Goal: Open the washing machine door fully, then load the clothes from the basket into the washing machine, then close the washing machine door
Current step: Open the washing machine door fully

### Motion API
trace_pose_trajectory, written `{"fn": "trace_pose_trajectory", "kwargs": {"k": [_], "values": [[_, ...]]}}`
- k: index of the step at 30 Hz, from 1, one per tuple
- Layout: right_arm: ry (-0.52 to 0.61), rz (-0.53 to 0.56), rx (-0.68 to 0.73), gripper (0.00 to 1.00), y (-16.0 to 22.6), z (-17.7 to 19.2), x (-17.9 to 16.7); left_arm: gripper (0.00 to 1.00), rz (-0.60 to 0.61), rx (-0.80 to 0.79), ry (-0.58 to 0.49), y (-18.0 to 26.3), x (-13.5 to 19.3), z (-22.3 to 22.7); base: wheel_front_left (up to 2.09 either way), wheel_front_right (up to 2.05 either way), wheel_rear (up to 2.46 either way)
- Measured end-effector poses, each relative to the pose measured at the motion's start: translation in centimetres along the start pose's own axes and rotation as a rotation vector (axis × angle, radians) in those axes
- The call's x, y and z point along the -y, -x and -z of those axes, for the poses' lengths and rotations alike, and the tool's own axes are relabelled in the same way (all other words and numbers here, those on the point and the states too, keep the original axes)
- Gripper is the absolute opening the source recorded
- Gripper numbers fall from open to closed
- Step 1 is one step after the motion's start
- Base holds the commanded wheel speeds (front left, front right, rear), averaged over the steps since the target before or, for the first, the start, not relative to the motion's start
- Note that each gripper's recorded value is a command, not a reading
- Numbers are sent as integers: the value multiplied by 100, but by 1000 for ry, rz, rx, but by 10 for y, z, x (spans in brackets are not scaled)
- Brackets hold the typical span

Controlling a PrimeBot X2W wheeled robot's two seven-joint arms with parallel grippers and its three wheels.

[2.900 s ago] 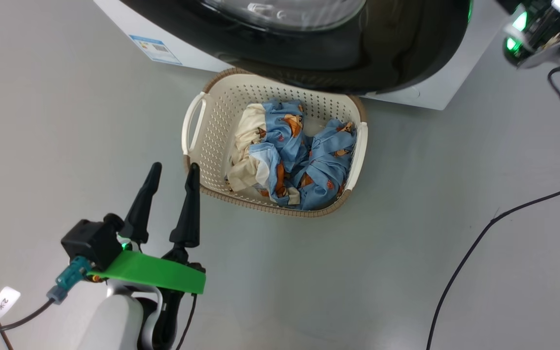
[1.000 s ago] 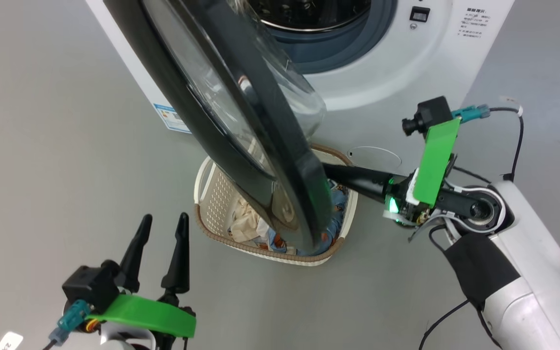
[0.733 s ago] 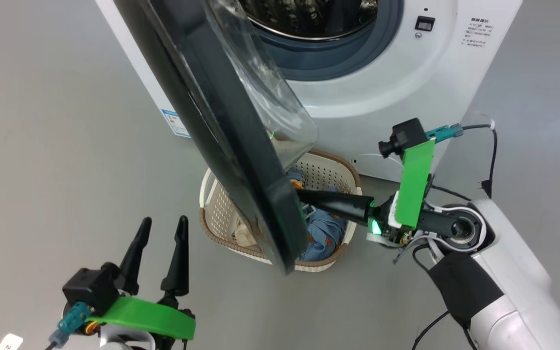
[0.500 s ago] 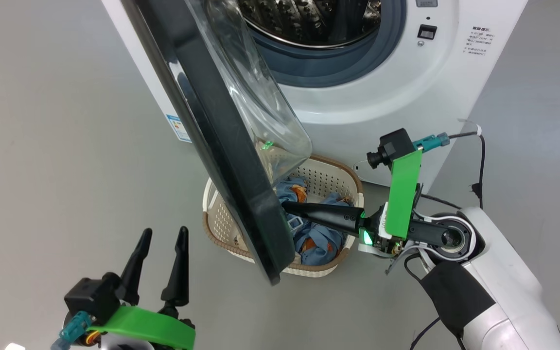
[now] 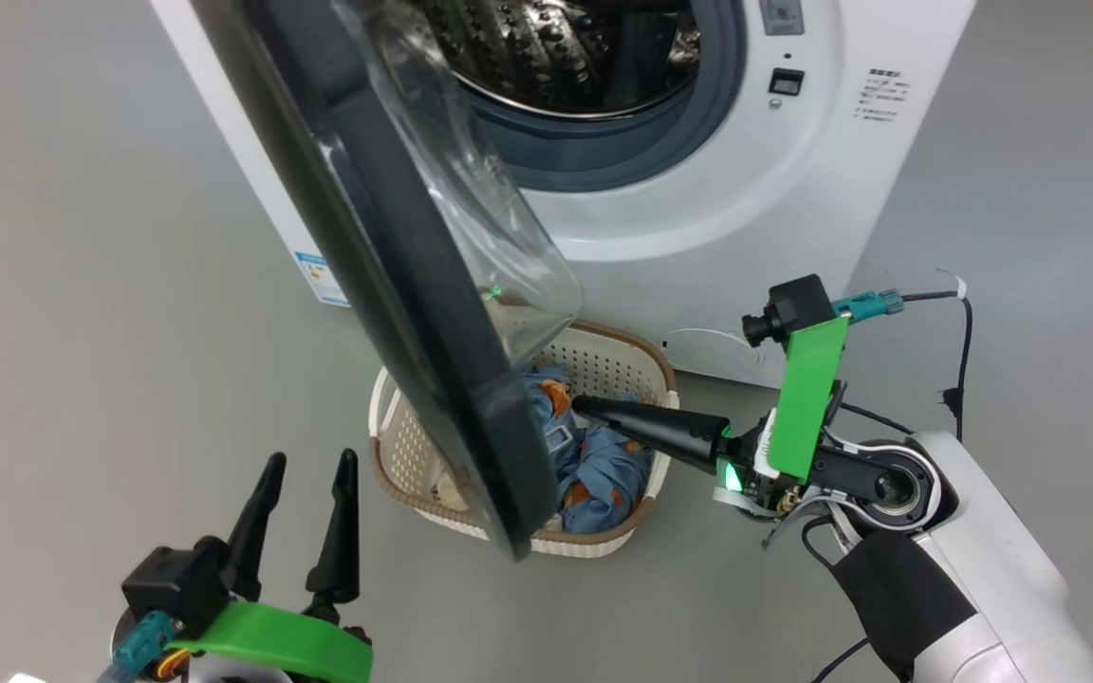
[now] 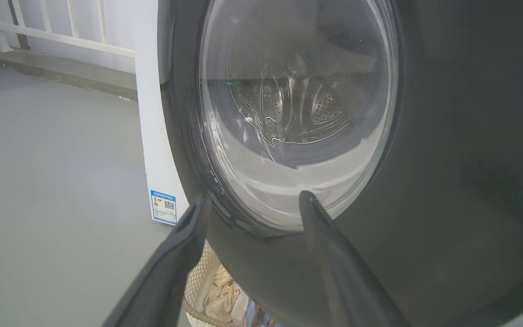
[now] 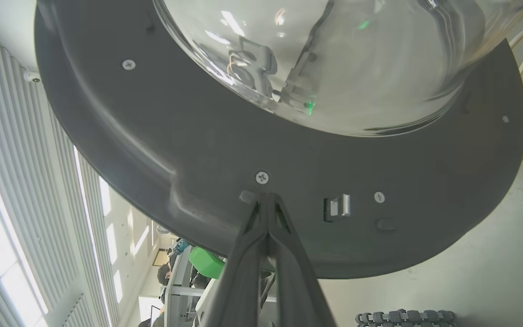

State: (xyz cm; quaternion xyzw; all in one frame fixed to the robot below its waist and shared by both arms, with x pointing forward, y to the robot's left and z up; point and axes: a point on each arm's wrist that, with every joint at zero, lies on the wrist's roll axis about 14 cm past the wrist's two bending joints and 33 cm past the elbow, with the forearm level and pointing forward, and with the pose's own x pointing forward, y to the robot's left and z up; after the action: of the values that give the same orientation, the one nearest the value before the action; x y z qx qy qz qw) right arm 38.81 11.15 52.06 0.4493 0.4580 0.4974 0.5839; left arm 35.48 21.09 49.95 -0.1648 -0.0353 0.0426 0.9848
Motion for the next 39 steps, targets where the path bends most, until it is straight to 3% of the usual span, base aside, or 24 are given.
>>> {"fn": "trace_pose_trajectory", "kwargs": {"k": [3, 5, 6, 7, 26, 39], "values": [[6, 12, 44, 49, 9, -6, 1, 100, 11, 0, -4, -1, 3, 0, 0, 0, 0], [10, 27, 69, 85, 17, -7, 4, 100, 15, -4, -3, 0, 5, 2, 0, 0, 0], [11, 33, 81, 96, 20, -7, 5, 100, 18, -9, -4, 2, 5, 4, 0, 0, 0], [12, 38, 92, 100, 24, -7, 6, 100, 21, -13, -3, 2, 6, 5, 0, 0, 0], [88, 160, 417, 100, 102, -20, 24, 100, 112, -25, -20, -10, 33, 11, 0, 0, 0], [114, 334, 643, 100, 166, -12, 63, 100, 114, -20, -21, -6, 31, 10, 0, 0, 0]]}}
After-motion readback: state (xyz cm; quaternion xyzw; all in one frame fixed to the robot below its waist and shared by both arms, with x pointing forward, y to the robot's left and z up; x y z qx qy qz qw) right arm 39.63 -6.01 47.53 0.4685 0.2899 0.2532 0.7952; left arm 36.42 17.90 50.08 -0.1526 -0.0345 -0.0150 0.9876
